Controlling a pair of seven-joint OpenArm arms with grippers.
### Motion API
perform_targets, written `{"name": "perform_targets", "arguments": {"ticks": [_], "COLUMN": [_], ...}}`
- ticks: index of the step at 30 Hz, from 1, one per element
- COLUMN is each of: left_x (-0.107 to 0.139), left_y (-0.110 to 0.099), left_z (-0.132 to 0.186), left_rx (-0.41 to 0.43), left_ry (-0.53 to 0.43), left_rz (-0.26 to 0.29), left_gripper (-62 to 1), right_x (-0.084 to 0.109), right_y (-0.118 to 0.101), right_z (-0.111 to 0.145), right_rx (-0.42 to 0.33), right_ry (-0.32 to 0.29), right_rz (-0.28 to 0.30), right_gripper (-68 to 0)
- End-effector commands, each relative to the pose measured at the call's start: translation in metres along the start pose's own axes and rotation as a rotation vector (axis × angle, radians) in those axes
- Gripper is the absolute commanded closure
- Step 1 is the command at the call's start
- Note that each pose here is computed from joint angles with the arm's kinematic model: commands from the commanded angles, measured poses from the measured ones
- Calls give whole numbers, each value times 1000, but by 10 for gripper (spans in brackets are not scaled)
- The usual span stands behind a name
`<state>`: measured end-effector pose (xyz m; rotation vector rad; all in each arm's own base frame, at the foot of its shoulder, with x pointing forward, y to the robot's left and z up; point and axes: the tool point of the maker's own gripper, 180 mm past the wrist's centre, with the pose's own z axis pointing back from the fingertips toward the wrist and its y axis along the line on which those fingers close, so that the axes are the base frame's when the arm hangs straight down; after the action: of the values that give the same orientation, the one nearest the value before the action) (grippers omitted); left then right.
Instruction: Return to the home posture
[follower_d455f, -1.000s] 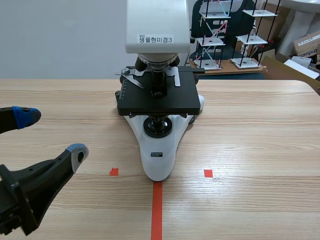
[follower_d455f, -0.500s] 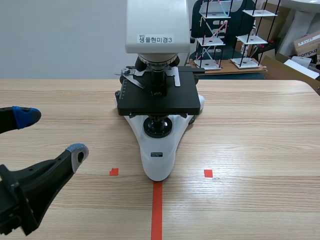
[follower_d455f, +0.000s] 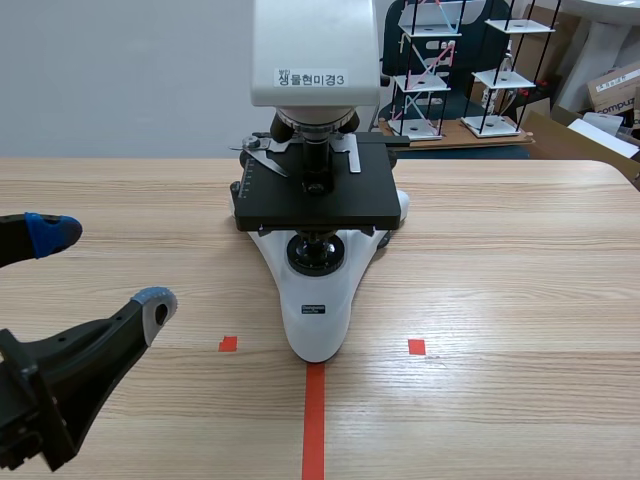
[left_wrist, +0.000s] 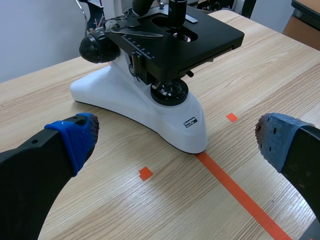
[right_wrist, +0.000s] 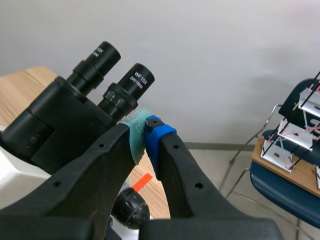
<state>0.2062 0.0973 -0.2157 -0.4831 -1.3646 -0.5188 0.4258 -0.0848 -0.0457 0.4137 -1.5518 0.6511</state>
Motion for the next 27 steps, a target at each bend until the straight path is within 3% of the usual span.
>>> {"name": "perform_targets", "arguments": {"ticks": [1,5,10,14,19,24,27], "left_x": [7,6,6,7,7,7,7], "left_y": [-3,-3,-3,-3,-3,-3,-3], "left_z": [-1,-1,-1,-1,-1,-1,-1], "left_rx": [-8,-8,-8,-8,-8,-8,-8], "left_ry": [-27,-27,-27,-27,-27,-27,-27], "left_rz": [5,5,5,5,5,5,5], "left_gripper": [-623,-623,-623,-623,-623,-623,-623], "right_x": [1,-13,-22,-39,-72,-93,-102], "right_y": [-5,-7,-8,-4,27,55,69], "right_z": [6,23,63,95,127,154,167], "right_rx": [-18,-37,-88,-136,-95,-78,-71], "right_ry": [-25,-44,-84,-76,-42,-38,-26], "right_rz": [-3,-15,-6,18,47,61,89], "right_gripper": [-2,-46,-136,-194,-326,-557,-579]}}
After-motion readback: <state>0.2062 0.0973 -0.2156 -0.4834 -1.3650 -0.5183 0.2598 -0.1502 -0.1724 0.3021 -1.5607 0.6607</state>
